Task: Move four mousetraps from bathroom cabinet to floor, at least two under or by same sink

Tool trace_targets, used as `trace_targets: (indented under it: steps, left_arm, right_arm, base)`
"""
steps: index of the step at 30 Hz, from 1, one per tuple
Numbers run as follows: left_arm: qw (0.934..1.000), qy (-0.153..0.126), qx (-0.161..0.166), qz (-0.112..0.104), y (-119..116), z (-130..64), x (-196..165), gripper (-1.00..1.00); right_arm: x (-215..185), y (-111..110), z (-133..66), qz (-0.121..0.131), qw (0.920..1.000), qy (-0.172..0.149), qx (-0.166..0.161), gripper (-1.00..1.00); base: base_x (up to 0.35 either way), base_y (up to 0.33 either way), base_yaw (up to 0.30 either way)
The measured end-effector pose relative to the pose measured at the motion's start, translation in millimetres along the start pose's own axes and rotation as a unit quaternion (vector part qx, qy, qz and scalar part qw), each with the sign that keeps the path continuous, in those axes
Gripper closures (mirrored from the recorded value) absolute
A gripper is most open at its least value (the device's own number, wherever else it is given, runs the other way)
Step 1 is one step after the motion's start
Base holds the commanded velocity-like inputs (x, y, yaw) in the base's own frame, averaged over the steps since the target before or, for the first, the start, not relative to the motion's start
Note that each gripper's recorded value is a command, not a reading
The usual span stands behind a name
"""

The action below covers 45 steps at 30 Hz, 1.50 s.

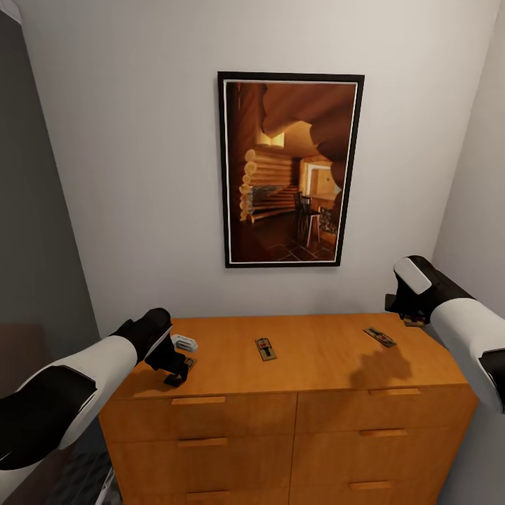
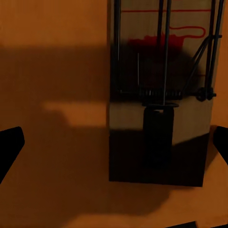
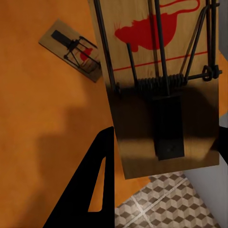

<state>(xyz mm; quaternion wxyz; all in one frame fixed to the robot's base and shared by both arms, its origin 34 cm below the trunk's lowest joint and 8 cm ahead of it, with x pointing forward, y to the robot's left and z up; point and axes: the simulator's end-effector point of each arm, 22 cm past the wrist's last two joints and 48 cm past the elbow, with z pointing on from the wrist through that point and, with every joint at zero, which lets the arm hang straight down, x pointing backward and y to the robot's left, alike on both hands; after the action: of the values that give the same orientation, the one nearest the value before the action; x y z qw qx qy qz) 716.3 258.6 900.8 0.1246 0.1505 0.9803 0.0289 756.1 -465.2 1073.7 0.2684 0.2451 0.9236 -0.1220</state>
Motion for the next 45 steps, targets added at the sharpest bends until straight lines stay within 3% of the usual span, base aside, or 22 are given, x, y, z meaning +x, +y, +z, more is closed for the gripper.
trace_targets:
  steps: [16,17,21,24,45]
  left_arm:
    - [1.0000,0.000,0.002,-0.002,0,0.1,0,-1.00]
    - [1.0000,0.000,0.002,-0.002,0,0.2,0,1.00]
    - [0.9999,-0.001,0.013,-0.009,-5,1.2,1,1.00]
    - [1.0000,0.000,0.000,-0.001,1,0.0,0,1.00]
    - [1.0000,0.000,0.000,0.000,1,0.0,0,1.00]
  right_arm:
    - [-2,-8,1.1,0.004,1.0000,0.000,0.004,1.00]
    - [-2,-8,1.1,0.004,1.0000,0.000,0.004,1.00]
    - [-2,-10,1.4,0.005,1.0000,0.000,0.005,1.00]
    - [-2,-12,1.9,0.006,1.0000,0.000,0.006,1.00]
    - [-5,-22,3.6,0.012,0.9999,-0.001,0.007,1.00]
  base:
    - [0.000,0.000,0.000]
    - [0.000,0.000,0.000]
    - [0.000,0.000,0.000]
    - [0.000,0.000,0.000]
    - [0.000,0.000,0.000]
